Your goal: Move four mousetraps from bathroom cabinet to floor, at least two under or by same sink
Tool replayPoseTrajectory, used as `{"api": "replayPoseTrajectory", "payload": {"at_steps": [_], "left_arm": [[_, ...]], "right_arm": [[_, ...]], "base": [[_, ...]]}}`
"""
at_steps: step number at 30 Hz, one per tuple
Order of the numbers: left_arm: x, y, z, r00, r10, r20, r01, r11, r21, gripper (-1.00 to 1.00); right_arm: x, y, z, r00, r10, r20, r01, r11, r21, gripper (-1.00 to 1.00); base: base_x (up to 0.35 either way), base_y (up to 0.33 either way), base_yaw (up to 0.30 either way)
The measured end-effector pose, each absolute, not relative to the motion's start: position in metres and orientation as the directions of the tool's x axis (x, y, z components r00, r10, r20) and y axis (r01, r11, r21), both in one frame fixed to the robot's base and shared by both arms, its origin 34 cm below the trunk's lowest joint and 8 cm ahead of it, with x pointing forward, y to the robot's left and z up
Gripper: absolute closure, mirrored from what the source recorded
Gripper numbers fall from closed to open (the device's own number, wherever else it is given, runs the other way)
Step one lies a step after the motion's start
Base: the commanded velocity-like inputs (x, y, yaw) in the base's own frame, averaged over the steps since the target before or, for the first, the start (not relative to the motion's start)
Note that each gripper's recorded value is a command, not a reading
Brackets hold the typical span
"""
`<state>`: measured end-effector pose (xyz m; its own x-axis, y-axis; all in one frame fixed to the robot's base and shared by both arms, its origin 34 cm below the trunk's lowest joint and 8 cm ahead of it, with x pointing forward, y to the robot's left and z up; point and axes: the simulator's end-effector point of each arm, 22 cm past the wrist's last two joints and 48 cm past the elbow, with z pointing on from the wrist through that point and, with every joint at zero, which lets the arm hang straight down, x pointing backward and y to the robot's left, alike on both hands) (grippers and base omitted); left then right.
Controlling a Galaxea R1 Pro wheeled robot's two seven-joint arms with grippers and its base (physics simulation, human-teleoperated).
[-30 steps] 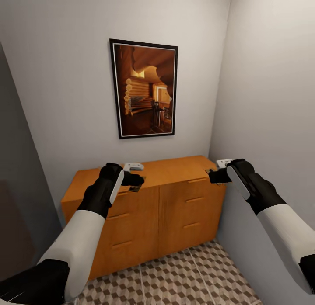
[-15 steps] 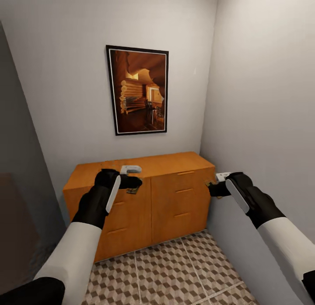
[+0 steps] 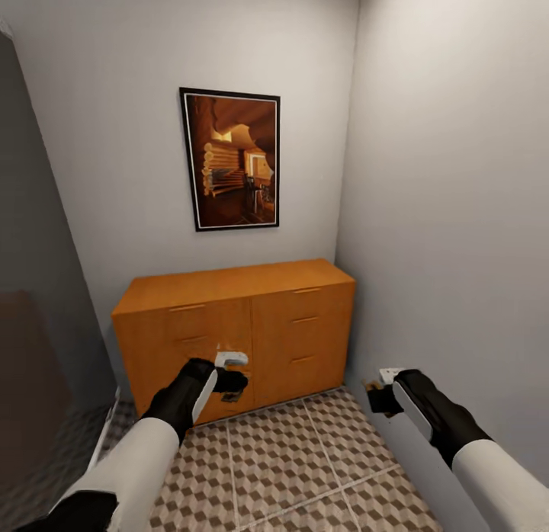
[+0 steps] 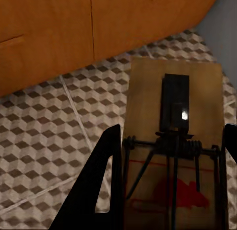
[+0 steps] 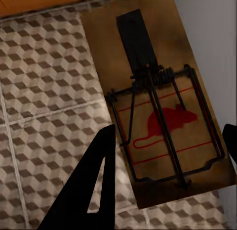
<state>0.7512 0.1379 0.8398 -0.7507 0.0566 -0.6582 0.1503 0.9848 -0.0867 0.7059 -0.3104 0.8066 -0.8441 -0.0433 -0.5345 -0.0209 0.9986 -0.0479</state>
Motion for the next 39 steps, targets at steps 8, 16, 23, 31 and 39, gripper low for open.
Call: {"api": "replayPoseTrajectory", "payload": {"at_steps": [8, 16, 23, 31, 39], "left_arm": [[0.673, 0.216, 0.690, -0.824, -0.146, -0.548, -0.061, 0.984, -0.170, 1.00], [0.630, 0.229, 0.650, -0.836, -0.174, -0.521, -0.101, 0.981, -0.166, 1.00], [0.600, 0.243, 0.627, -0.833, -0.251, -0.492, -0.178, 0.965, -0.191, 1.00], [0.591, 0.237, 0.620, -0.828, -0.292, -0.479, -0.210, 0.953, -0.218, 1.00], [0.586, 0.232, 0.616, -0.831, -0.293, -0.472, -0.208, 0.952, -0.225, 1.00]], "right_arm": [[0.644, -0.290, 0.675, -0.887, -0.104, -0.450, -0.045, 0.989, -0.139, 1.00], [0.634, -0.274, 0.665, -0.889, -0.118, -0.442, -0.064, 0.989, -0.134, 1.00], [0.622, -0.271, 0.655, -0.902, -0.119, -0.415, -0.069, 0.989, -0.134, 1.00], [0.619, -0.271, 0.652, -0.906, -0.119, -0.407, -0.069, 0.988, -0.136, 1.00], [0.618, -0.271, 0.651, -0.906, -0.119, -0.406, -0.069, 0.988, -0.136, 1.00]], "base": [[-0.252, -0.168, 0.000], [-0.017, -0.012, 0.162], [0.000, 0.000, 0.274], [0.000, 0.000, 0.166], [0.000, 0.000, 0.010]]}}
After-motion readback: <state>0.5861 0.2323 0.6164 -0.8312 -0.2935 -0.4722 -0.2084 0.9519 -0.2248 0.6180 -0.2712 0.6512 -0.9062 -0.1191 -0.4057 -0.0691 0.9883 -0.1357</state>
